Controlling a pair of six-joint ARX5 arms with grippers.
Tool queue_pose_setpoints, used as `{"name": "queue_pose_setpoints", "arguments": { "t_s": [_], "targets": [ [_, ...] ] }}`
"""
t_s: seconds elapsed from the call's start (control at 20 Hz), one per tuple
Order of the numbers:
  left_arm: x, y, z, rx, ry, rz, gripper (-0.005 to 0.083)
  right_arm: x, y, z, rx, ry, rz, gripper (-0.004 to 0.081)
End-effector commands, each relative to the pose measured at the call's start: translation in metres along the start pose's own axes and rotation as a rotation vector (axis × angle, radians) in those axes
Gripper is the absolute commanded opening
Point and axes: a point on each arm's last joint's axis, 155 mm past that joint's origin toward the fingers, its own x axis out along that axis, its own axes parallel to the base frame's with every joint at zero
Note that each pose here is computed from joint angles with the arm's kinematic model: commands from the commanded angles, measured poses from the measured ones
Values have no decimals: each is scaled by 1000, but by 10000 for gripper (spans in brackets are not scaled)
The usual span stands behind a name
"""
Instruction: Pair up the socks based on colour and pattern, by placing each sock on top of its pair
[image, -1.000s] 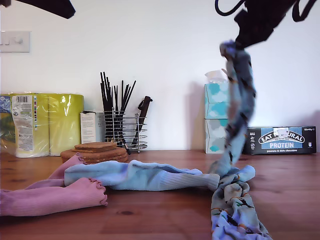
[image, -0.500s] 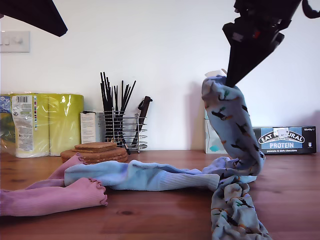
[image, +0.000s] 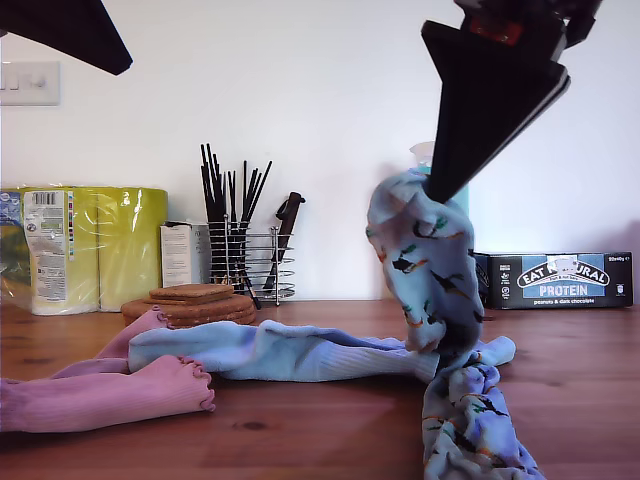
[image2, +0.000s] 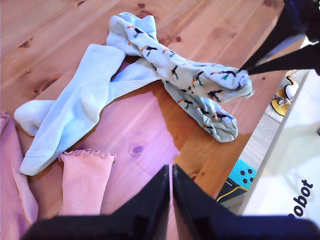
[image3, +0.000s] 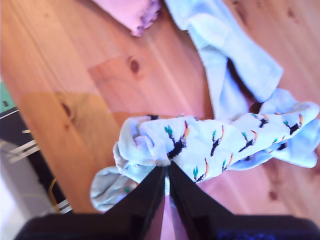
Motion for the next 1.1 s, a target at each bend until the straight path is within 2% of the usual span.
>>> {"name": "queue_pose_setpoints", "arguments": {
  "t_s": [0.0, 0.05, 0.2, 0.25, 0.3, 0.4, 0.45, 0.55, 0.65, 0.8, 0.9, 1.05],
  "targets": [
    [2, 0, -4, -2, 6, -3, -19, 1, 6, -9, 1, 34, 24, -11],
    [2, 0, -4, -2, 6, -4, -19, 1, 7, -14, 7, 52, 31, 32],
    [2, 0, -4, -2, 6, -3, -19, 1, 12, -14, 45, 55, 55, 382],
    [2, 0, -4, -2, 6, -3, -19, 1, 14, -13, 59, 50, 64, 445],
    [2, 0, -4, -2, 6, -3, -19, 1, 18, -14, 62, 52, 85, 457],
    [2, 1, -3, 1, 4, -3, -19, -1, 25, -20, 60, 78, 120, 442],
    [2, 1, -3, 12, 2, -2, -19, -1, 27, -21, 73, 82, 129, 358],
    [2, 3, -2, 42, -2, 9, -19, 0, 23, -10, 131, 39, 123, -11],
    [1, 9, 2, 68, -13, 35, -19, 2, 5, 9, 252, -53, 73, -14],
    [-1, 15, 8, 162, -37, 52, -19, -3, -28, 28, 343, -239, -82, -14],
    [-2, 20, 15, 202, -64, 71, -19, -7, -38, 22, 392, -326, -153, -14],
    [-6, 28, 19, 281, -85, 94, -19, -27, -43, 8, 426, -465, -198, -14]
  ]
}}
